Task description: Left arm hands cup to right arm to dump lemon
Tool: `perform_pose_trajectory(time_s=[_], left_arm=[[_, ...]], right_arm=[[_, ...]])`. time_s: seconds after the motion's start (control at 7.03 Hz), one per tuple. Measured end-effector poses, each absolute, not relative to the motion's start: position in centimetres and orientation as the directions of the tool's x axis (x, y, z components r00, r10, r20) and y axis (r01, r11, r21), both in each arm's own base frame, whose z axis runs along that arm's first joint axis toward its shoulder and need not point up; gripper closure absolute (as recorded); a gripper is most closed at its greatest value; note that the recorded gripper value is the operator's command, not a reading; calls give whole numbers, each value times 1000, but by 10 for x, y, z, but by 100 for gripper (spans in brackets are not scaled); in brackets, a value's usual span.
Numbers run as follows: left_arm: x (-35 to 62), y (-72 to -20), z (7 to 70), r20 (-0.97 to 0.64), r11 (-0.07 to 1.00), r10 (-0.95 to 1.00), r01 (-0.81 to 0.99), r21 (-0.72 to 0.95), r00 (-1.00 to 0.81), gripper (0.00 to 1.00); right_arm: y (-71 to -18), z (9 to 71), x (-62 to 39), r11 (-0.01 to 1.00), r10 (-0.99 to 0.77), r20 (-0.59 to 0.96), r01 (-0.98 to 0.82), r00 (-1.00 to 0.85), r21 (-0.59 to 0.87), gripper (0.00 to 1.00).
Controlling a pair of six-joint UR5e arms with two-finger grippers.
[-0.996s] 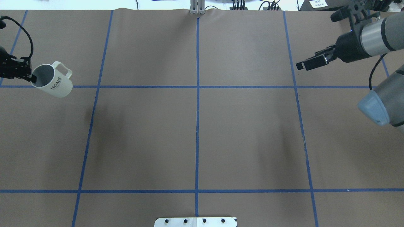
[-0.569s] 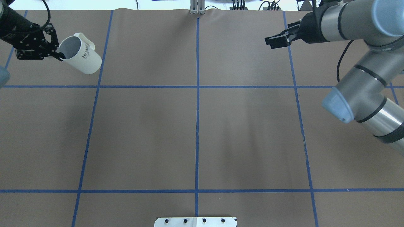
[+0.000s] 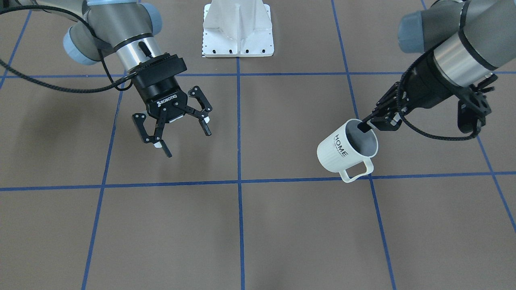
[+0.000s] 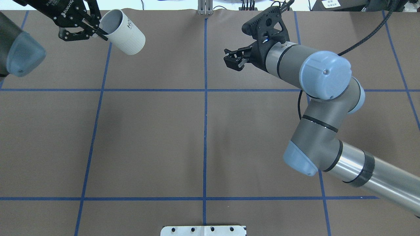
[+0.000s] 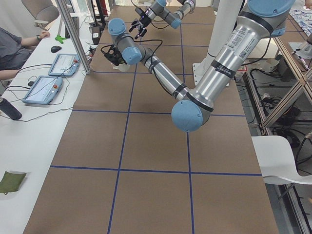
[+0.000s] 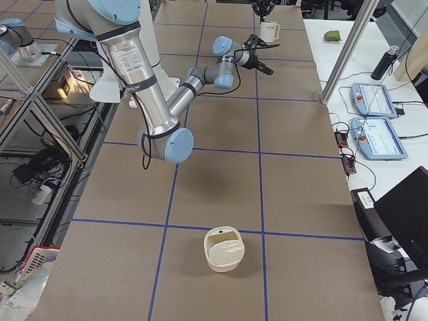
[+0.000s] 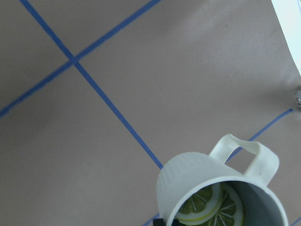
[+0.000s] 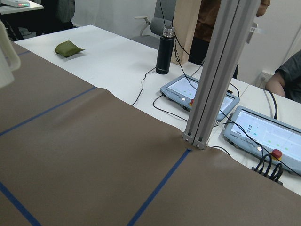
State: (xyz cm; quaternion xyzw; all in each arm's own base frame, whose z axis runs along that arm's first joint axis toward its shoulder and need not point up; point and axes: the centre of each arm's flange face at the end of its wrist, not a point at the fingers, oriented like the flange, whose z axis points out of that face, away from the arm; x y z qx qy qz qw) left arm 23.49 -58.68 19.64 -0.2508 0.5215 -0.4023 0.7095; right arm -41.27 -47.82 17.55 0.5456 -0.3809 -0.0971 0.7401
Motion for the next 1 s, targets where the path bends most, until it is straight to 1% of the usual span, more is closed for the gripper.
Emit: perform_pose_trajectory(time_s=[0.28, 0.43, 1.0], left_arm=[[268, -575, 167, -491, 507, -861, 280, -815, 133, 100], [282, -571, 151, -472, 490, -872, 268, -830, 134, 100], [313, -557, 105, -455, 476, -879, 224, -850, 141, 100]], right_arm=[[-441, 142, -451, 235, -599, 328, -231, 730, 944, 1], [-425, 130, -468, 199, -599, 295, -219, 745, 955, 2], [-400, 121, -493, 162, -536, 279, -227, 797, 960, 2]])
